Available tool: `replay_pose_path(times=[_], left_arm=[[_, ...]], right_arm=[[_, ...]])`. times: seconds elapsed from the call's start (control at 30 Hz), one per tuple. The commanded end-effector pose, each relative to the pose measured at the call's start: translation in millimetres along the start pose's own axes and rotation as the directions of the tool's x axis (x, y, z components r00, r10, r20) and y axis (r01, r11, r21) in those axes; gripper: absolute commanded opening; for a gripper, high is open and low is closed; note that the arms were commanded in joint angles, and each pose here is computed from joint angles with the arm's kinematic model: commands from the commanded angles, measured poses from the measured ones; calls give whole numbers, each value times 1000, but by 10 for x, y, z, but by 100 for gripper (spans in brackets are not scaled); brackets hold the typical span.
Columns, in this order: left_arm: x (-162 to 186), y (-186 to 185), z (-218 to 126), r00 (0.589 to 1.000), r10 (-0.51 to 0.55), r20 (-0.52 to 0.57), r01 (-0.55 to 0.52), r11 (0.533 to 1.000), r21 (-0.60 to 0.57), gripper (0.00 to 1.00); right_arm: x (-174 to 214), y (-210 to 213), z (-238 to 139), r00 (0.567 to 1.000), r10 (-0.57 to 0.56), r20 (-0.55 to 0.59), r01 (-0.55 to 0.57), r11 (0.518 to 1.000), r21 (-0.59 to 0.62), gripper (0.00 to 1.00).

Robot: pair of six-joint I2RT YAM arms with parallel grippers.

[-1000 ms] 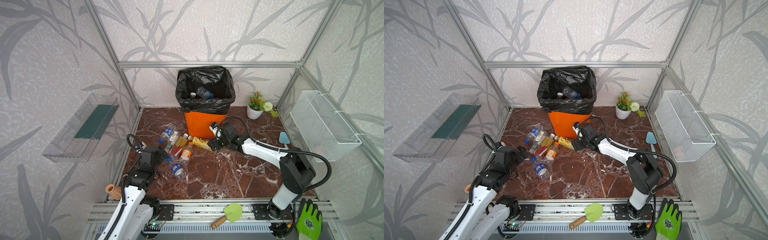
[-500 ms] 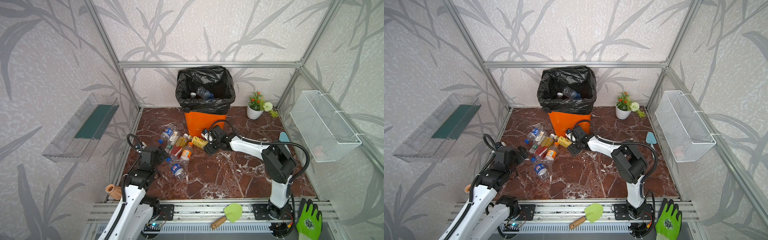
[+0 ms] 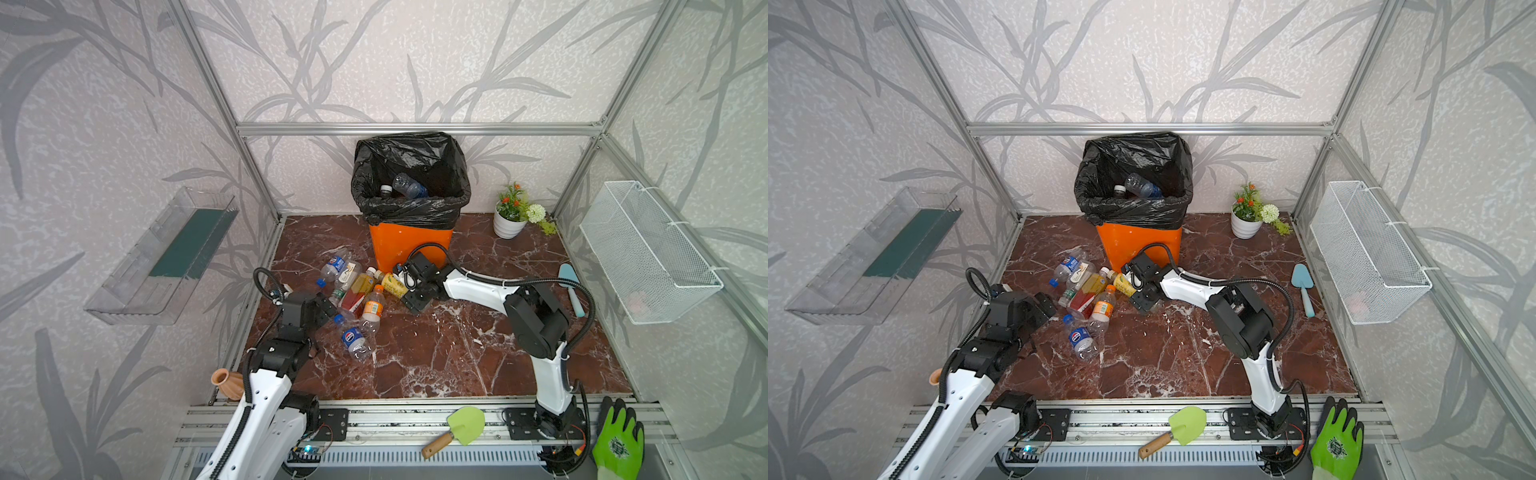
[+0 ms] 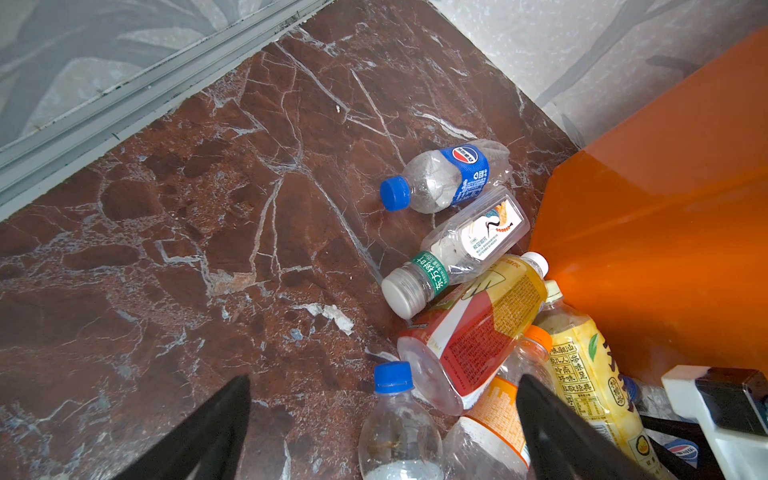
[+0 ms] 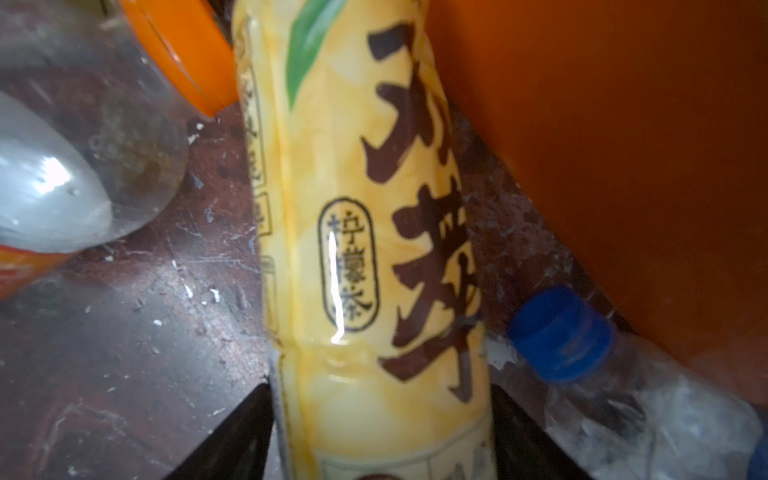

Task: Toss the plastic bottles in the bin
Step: 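Grasp the yellow tea bottle with the right gripper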

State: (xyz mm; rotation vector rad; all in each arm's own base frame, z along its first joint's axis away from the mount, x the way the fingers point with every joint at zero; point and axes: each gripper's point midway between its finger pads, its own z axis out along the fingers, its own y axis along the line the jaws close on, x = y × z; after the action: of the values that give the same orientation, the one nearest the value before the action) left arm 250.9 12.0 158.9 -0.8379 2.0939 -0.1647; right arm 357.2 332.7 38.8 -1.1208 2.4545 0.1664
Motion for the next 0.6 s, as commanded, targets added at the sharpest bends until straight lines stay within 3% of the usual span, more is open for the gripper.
replay_pose_path(times=[0.0, 0.07, 0.37, 0.57], left_arm=[[47, 71, 12, 1000, 12, -12, -12, 1000, -23, 99], [53, 78, 18, 1000, 12, -15, -12, 1000, -25, 99], [57, 84, 13, 1000, 6, -18, -6, 1000, -24, 99], [48, 100, 5, 1000, 0, -13, 0, 1000, -28, 99]], right_arm=[[63, 2, -30, 1000, -16, -26, 16, 1000, 7, 66], [72, 18, -54, 1000, -23, -20, 23, 1000, -2, 59], [129, 117, -255, 998, -56, 1, 56, 997, -58, 49], [141, 165, -611, 992, -53, 111, 61, 995, -73, 48]])
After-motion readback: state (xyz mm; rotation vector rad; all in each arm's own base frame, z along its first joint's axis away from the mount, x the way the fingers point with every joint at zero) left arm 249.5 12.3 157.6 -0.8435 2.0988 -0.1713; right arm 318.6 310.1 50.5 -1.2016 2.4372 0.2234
